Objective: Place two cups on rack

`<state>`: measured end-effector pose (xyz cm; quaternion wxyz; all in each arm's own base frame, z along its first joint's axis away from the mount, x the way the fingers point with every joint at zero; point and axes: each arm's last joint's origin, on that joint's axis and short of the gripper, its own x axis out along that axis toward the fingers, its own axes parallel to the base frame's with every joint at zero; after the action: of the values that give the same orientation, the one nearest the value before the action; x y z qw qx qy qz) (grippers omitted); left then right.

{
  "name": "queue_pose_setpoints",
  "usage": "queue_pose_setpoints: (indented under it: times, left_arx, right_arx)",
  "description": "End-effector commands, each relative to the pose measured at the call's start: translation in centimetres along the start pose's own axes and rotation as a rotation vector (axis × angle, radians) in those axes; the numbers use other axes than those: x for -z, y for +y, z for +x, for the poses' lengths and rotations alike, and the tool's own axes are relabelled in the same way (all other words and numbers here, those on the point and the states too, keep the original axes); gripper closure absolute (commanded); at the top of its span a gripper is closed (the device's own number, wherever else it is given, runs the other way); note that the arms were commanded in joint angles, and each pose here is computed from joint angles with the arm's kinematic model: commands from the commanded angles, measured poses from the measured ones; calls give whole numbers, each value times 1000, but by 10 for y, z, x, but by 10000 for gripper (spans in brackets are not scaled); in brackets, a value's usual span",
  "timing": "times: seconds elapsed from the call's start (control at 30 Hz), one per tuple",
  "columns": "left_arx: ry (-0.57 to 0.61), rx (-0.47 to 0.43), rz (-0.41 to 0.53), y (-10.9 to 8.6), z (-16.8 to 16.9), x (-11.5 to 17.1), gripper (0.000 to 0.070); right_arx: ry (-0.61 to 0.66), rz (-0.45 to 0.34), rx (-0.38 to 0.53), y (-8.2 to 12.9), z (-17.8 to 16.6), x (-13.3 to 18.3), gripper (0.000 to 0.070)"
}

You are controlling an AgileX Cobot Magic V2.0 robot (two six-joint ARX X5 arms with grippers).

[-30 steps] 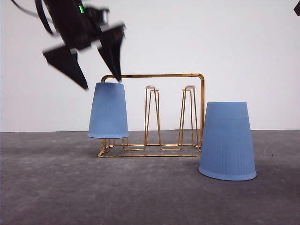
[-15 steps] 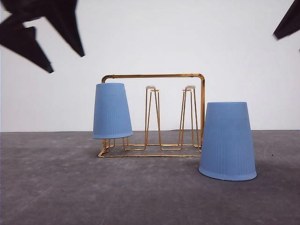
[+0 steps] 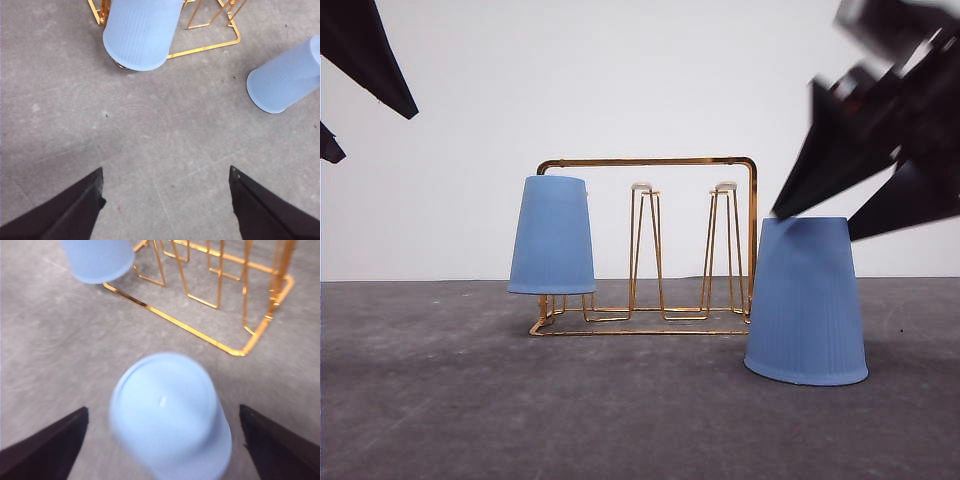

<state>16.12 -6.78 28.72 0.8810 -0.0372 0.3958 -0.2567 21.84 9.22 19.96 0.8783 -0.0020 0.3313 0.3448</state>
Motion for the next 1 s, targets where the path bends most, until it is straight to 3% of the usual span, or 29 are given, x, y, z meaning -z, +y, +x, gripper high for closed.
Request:
queue_pose_setpoints:
  times: [0.0,0.13,0.23,0.3,0.63,0.97]
  left_arx:
    - [-8,3,-13,-1,0,-3,239]
    - [-8,3,-18,-1,0,-3,237]
    - [-5,3,-20,-1,0,-3,237]
    - [-3,3,-20,-1,0,-3,237]
    - [-2,3,-22,-1,0,-3,237]
    - [-20,5,-17,-1,0,-4,237]
  right_arx:
    - [13,11,-3,-2,10,0,67]
    - [57,25,13,-7,25,7,100]
    - [74,34,12,-8,25,7,248]
    - [90,45,14,-6,21,4,295]
    - [147,67,18,15,-33,-69,297]
    - [-128,-46,108,28,-59,-134,297]
